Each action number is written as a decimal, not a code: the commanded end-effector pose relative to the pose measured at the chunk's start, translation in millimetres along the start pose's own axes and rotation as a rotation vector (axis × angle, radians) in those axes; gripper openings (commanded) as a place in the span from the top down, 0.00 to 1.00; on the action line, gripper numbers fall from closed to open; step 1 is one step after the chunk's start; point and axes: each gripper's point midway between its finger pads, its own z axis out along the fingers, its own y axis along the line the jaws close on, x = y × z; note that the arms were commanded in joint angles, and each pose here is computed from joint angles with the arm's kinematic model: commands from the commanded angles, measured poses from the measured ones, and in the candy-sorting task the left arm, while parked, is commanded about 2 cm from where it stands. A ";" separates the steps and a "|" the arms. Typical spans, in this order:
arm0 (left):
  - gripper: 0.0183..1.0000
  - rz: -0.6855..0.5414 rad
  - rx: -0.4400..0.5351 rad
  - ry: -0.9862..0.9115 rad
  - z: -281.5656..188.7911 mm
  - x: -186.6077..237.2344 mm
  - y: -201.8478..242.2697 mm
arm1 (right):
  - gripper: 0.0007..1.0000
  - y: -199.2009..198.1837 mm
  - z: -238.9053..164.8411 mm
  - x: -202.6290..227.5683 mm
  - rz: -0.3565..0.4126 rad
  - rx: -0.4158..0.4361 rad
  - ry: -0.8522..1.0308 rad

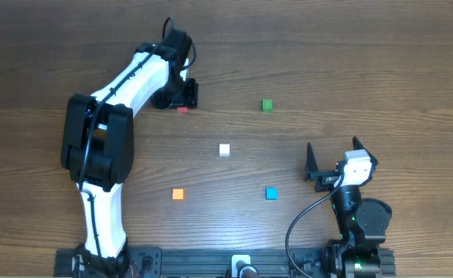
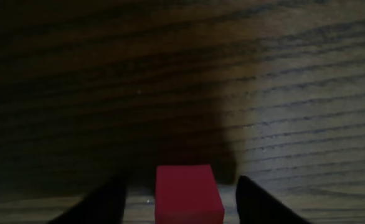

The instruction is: Stack Cubes

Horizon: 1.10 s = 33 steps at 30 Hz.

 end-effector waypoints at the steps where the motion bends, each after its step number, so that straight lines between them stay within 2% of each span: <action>1: 0.56 0.003 -0.014 -0.007 2.3 -5.0 0.7 | 0.01 1.7 0.0 2.0 -0.004 -0.008 0.002; 8: 0.71 0.012 -0.027 -0.011 2.4 -4.6 -0.8 | 0.01 1.7 0.0 2.0 -0.004 -0.008 0.002; 11: 0.84 0.014 -0.028 -0.011 2.2 -3.8 -2.8 | 0.01 1.7 0.0 2.0 -0.004 -0.008 0.002; 13: 0.89 0.017 -0.027 -0.006 1.9 -2.0 -4.1 | 0.01 1.7 0.0 2.0 -0.004 -0.008 0.002; 17: 0.92 0.022 -0.004 -0.025 -11.3 0.0 -17.8 | 0.01 1.7 0.0 2.0 -0.004 -0.008 0.002; 22: 0.98 0.010 0.030 -0.102 -60.6 3.6 -37.5 | 0.01 1.7 0.0 2.0 -0.004 -0.008 0.002; 26: 0.98 -0.035 0.050 -0.120 -102.4 26.4 -52.5 | 0.01 1.7 0.0 2.0 -0.004 -0.008 0.002; 29: 0.98 0.011 0.070 -0.122 -123.3 54.7 -79.4 | 0.01 1.7 0.0 2.0 -0.004 -0.008 0.002; 33: 0.98 0.010 0.053 -0.096 -115.9 87.3 -103.3 | 0.01 1.7 0.0 2.0 -0.004 -0.008 0.002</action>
